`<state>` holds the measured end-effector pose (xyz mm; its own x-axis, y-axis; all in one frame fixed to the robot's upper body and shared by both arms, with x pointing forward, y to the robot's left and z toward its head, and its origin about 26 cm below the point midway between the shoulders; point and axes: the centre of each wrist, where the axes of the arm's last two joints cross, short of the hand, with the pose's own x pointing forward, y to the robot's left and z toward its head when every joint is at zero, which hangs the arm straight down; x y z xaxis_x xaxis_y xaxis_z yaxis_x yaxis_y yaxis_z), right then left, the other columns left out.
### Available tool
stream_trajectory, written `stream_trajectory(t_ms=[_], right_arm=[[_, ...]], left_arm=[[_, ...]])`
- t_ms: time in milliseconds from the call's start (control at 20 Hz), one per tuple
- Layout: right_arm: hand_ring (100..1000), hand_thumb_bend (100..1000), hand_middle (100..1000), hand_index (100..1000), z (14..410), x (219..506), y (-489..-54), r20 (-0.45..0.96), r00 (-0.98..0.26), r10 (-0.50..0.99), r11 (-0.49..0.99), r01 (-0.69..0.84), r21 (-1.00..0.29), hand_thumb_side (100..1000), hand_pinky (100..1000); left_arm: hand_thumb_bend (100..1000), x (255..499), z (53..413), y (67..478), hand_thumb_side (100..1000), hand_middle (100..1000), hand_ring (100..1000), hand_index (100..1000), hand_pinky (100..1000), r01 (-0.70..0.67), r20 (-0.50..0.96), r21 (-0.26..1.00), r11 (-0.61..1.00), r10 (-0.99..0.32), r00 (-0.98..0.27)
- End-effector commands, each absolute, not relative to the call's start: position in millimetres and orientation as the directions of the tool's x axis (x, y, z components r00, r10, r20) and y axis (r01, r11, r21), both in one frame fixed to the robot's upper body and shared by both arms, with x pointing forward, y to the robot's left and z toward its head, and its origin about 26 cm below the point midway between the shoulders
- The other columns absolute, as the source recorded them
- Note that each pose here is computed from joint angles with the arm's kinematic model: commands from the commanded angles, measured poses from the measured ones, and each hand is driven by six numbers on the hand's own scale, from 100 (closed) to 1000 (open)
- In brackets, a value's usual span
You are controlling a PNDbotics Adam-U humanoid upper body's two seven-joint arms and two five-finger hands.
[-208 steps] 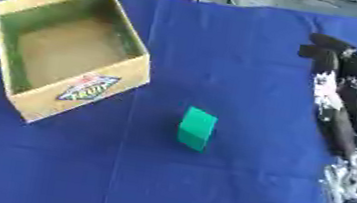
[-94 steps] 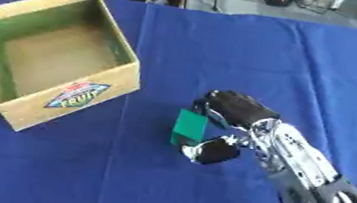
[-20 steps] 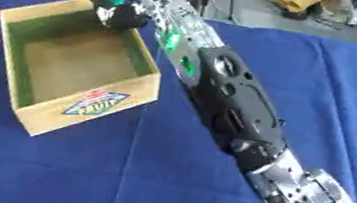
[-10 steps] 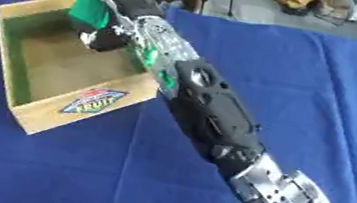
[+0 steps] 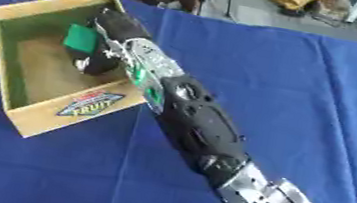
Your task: Pick up objects on the table and place them in the box.
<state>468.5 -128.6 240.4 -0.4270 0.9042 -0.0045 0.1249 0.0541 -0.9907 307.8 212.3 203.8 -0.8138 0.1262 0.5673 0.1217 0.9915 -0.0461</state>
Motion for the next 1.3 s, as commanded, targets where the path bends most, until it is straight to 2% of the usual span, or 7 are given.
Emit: stream_trajectory(t_ms=[50, 150, 300, 400, 550, 700, 1300], right_arm=[[571, 123, 361, 498, 252.6, 466.6, -125.9, -0.017, -0.461, 0.887, 0.051, 0.135, -0.989, 498, 578], [688, 420, 501, 720, 258.9, 463.5, -124.5, -0.016, -0.489, 0.872, 0.051, 0.123, -0.991, 687, 669], [783, 600, 650, 852, 269.3, 458.8, -123.5, -0.024, -0.522, 0.853, 0.041, 0.112, -0.993, 838, 743], [813, 636, 701, 873, 276.5, 455.9, -124.7, -0.029, -0.527, 0.849, 0.044, 0.126, -0.991, 928, 761], [818, 607, 716, 881, 287.1, 451.3, -127.2, -0.033, -0.523, 0.851, 0.065, 0.168, -0.984, 1000, 763], [805, 641, 694, 864, 300.2, 444.2, -129.0, -0.036, -0.533, 0.845, 0.102, 0.226, -0.969, 1000, 755], [782, 478, 671, 819, 366.1, 377.6, -160.0, 0.048, -0.615, 0.787, 0.391, 0.437, -0.81, 1000, 745]], left_arm=[[100, 305.4, 210.8, 213.4, 1000, 729, 675, 808, 659, 0.131, 0.541, -0.038, 0.991, 0.13, -0.831], [100, 305.3, 210.6, 213.2, 1000, 729, 675, 808, 658, 0.133, 0.542, -0.038, 0.99, 0.132, -0.83], [100, 305.2, 210.2, 213.1, 1000, 730, 675, 809, 658, 0.135, 0.543, -0.039, 0.99, 0.134, -0.829], [100, 305.2, 210.1, 213.2, 1000, 730, 674, 810, 657, 0.136, 0.542, -0.041, 0.99, 0.136, -0.829], [100, 305.2, 209.7, 214.0, 1000, 730, 674, 811, 657, 0.133, 0.539, -0.048, 0.99, 0.138, -0.831], [100, 304.9, 208.7, 214.8, 1000, 730, 674, 811, 656, 0.129, 0.541, -0.051, 0.99, 0.136, -0.83], [100, 303.8, 203.8, 219.7, 1000, 730, 675, 810, 656, 0.105, 0.561, -0.043, 0.994, 0.111, -0.82]])
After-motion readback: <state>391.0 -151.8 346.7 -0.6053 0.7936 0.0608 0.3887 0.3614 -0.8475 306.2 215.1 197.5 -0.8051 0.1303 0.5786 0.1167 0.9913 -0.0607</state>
